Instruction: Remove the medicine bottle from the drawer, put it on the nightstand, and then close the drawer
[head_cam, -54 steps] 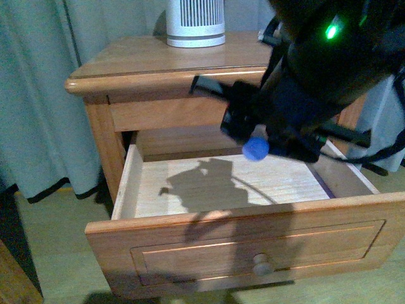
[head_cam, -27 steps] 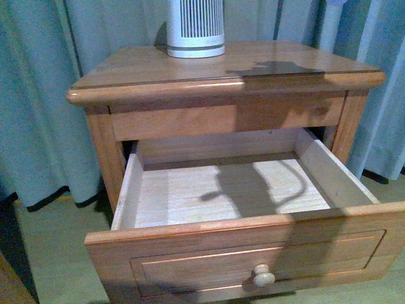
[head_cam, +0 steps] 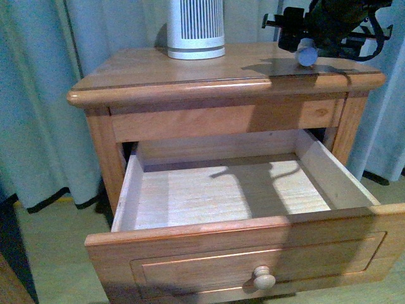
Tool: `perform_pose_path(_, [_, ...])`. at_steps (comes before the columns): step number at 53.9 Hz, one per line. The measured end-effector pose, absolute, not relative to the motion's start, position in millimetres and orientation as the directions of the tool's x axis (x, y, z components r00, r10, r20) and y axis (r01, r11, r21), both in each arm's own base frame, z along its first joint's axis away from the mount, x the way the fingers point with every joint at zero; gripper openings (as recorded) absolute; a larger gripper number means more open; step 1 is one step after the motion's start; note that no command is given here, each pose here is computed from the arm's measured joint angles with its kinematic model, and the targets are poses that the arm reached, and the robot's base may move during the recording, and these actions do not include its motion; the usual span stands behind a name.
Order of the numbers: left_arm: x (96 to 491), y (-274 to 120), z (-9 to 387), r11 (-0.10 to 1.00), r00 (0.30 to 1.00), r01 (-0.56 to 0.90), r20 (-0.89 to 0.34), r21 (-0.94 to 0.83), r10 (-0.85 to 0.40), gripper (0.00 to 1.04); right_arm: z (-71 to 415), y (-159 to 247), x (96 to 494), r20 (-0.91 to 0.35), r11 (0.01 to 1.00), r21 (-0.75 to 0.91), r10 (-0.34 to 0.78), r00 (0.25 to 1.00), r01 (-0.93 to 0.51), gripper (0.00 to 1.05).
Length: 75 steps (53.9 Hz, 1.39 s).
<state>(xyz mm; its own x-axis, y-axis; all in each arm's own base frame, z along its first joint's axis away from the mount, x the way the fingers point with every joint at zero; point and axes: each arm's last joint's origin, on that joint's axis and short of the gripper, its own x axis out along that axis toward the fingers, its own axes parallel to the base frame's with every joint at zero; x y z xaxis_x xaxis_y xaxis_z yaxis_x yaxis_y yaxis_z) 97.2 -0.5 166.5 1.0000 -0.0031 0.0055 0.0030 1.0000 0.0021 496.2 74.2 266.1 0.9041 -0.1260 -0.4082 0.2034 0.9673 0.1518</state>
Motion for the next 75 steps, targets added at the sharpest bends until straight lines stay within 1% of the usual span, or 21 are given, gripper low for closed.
perform_pose_path(6, [97.2,-0.5,166.5,1.0,1.0,0.003,0.006,0.002,-0.003,0.98,268.5,75.7,496.8,-0.375,0.968,0.16,-0.123,0.919,0.194,0.69])
perform_pose_path(8, [97.2,-0.5,166.5,1.0,1.0,0.003,0.006,0.002,-0.003,0.98,270.8,76.2,495.6,-0.349,0.969,0.164,-0.12,0.929,0.186,0.76])
perform_pose_path(11, [97.2,-0.5,166.5,1.0,1.0,0.003,0.006,0.002,-0.003,0.98,273.7,77.5,492.8,-0.321,0.969,0.17,-0.115,0.94,0.177,0.83])
perform_pose_path(17, [97.2,-0.5,166.5,1.0,1.0,0.003,0.006,0.002,-0.003,0.98,284.6,80.5,474.3,-0.256,0.974,0.177,-0.091,0.962,0.139,0.99])
perform_pose_path(21, [97.2,-0.5,166.5,1.0,1.0,0.003,0.006,0.002,-0.003,0.98,296.0,79.9,456.1,-0.224,0.976,0.182,-0.073,0.972,0.116,0.98])
perform_pose_path(25, [97.2,-0.5,166.5,1.0,1.0,0.003,0.006,0.002,-0.003,0.98,311.2,75.9,428.2,-0.187,0.976,0.186,-0.076,0.979,0.111,0.98])
perform_pose_path(27, [97.2,-0.5,166.5,1.0,1.0,0.003,0.006,0.002,-0.003,0.98,318.3,72.3,409.5,-0.183,0.975,0.194,-0.073,0.98,0.109,0.98])
perform_pose_path(29, [97.2,-0.5,166.5,1.0,1.0,0.003,0.006,0.002,-0.003,0.98,324.3,66.1,379.9,-0.163,0.97,0.211,-0.087,0.983,0.121,0.98])
perform_pose_path(32, [97.2,-0.5,166.5,1.0,1.0,0.003,0.006,0.002,-0.003,0.98,322.3,57.4,339.2,-0.149,0.962,0.247,-0.078,0.986,0.114,0.98])
perform_pose_path(33, [97.2,-0.5,166.5,1.0,1.0,0.003,0.006,0.002,-0.003,0.98,321.1,56.4,333.7,-0.151,0.961,0.253,-0.078,0.985,0.115,0.98])
perform_pose_path(38, [97.2,-0.5,166.5,1.0,1.0,0.003,0.006,0.002,-0.003,0.98,293.7,47.9,277.2,-0.199,0.949,0.291,-0.066,0.978,0.123,0.98])
perform_pose_path(43, [97.2,-0.5,166.5,1.0,1.0,0.003,0.006,0.002,-0.003,0.98,263.3,48.8,239.3,-0.245,0.942,0.305,-0.063,0.967,0.139,0.98])
perform_pose_path(46, [97.2,-0.5,166.5,1.0,1.0,0.003,0.006,0.002,-0.003,0.98,237.1,52.6,212.6,-0.284,0.942,0.305,-0.051,0.958,0.14,0.98])
perform_pose_path(51, [97.2,-0.5,166.5,1.0,1.0,0.003,0.006,0.002,-0.003,0.98,197.9,59.5,181.3,-0.359,0.943,0.309,-0.007,0.933,0.126,0.98])
perform_pose_path(57, [97.2,-0.5,166.5,1.0,1.0,0.003,0.006,0.002,-0.003,0.98,161.4,66.9,159.2,-0.413,0.949,0.285,-0.004,0.911,0.133,0.98])
perform_pose_path(62, [97.2,-0.5,166.5,1.0,1.0,0.003,0.006,0.002,-0.003,0.98,136.4,75.5,148.0,-0.394,0.96,0.257,-0.003,0.919,0.113,0.98])
perform_pose_path(69, [97.2,-0.5,166.5,1.0,1.0,0.003,0.006,0.002,-0.003,0.98,117.9,82.2,154.5,-0.372,0.974,0.21,-0.004,0.928,0.089,0.98])
perform_pose_path(75, [97.2,-0.5,166.5,1.0,1.0,0.003,0.006,0.002,-0.003,0.98,107.0,84.9,172.2,-0.343,0.978,0.191,-0.013,0.939,0.083,0.98])
